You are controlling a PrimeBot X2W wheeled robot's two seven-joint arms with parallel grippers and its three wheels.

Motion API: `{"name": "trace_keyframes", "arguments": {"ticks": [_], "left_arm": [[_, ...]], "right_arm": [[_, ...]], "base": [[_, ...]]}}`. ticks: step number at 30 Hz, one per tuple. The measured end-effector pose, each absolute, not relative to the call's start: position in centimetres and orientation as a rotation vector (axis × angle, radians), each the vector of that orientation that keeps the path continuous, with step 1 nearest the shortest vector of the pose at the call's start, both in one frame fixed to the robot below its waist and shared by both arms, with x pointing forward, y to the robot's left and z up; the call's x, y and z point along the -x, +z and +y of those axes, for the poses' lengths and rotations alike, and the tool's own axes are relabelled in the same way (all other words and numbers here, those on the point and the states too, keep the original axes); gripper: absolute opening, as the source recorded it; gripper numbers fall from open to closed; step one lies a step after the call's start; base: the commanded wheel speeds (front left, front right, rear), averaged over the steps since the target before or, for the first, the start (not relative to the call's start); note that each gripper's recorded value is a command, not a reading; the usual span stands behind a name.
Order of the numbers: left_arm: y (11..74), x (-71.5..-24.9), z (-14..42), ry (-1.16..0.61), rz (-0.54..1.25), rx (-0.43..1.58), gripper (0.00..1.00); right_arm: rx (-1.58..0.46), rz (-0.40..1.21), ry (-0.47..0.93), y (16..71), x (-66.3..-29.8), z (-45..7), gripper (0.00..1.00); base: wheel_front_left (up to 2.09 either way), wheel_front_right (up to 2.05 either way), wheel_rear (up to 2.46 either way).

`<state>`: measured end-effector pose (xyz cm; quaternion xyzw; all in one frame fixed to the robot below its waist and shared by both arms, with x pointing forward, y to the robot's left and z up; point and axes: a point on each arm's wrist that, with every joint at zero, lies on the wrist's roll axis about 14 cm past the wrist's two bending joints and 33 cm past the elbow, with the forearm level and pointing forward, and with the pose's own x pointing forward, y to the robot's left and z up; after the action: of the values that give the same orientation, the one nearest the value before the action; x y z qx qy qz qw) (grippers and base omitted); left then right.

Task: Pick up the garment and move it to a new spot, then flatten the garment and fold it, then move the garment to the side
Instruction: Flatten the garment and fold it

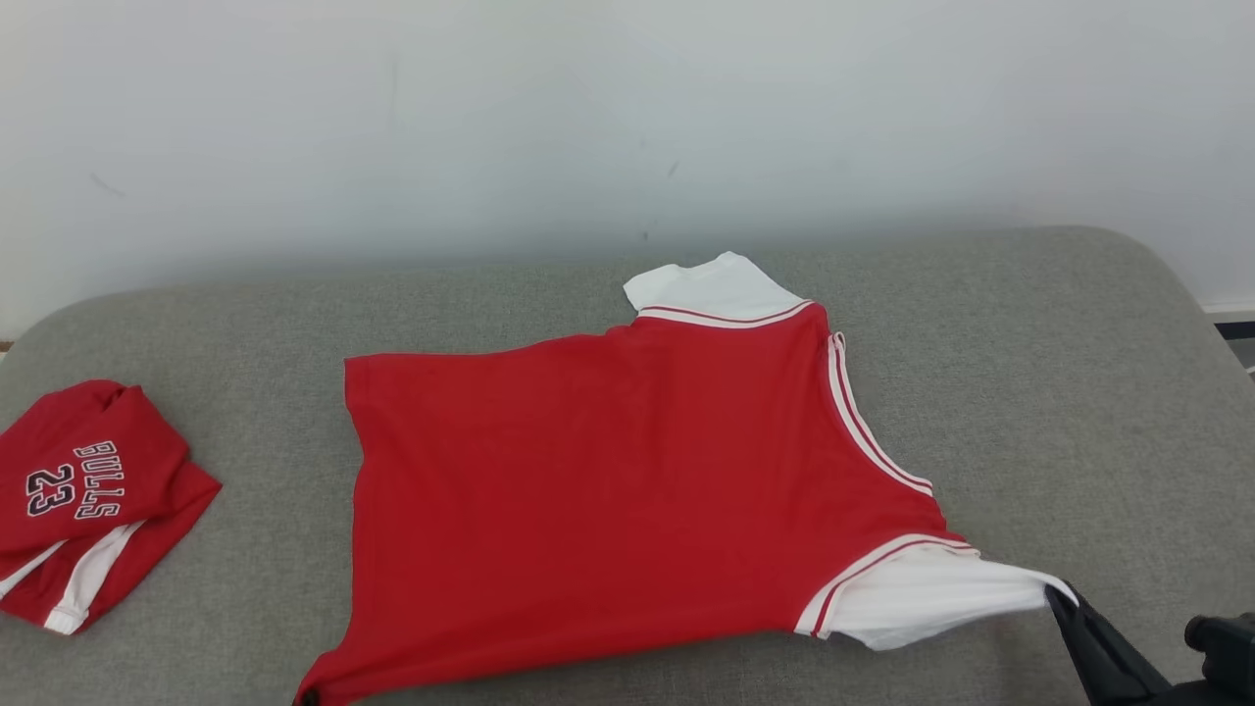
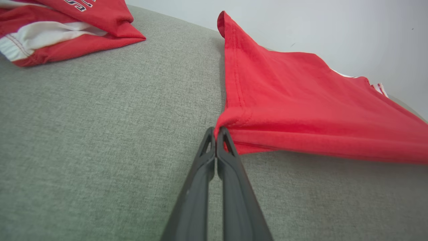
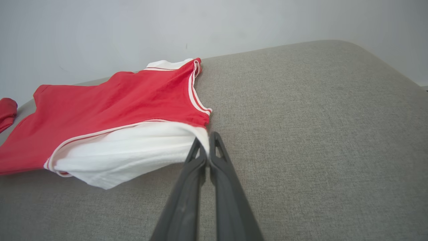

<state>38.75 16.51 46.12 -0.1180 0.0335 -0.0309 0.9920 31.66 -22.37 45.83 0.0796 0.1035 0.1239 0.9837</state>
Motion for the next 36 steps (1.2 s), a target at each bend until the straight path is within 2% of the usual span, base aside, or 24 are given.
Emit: {"name": "trace_keyframes", "arguments": {"ticks": [6,16,22,36], "left_arm": [[45.0,-37.4,17.2,-0.039,0.097,0.235,0.0],[44.2,-35.8,17.9,-0.019,0.119,0.23,0.0],[44.4,-36.1,17.0,-0.049,0.115,0.233,0.0],[47.0,-38.7,15.6,-0.101,0.038,0.217,0.0]], "right_arm": [[-0.173,0.277,0.287,44.2,-29.3,-21.4,0.0],[-0.196,0.324,0.288,42.9,-28.3,-21.2,0.0],[-0.219,0.317,0.289,42.8,-29.3,-20.4,0.0],[-0.195,0.28,0.301,43.2,-34.6,-18.6,0.0]], "base": [[0.0,0.0,0.0],[0.0,0.0,0.0],[0.0,0.0,0.0],[0.0,0.0,0.0]]}}
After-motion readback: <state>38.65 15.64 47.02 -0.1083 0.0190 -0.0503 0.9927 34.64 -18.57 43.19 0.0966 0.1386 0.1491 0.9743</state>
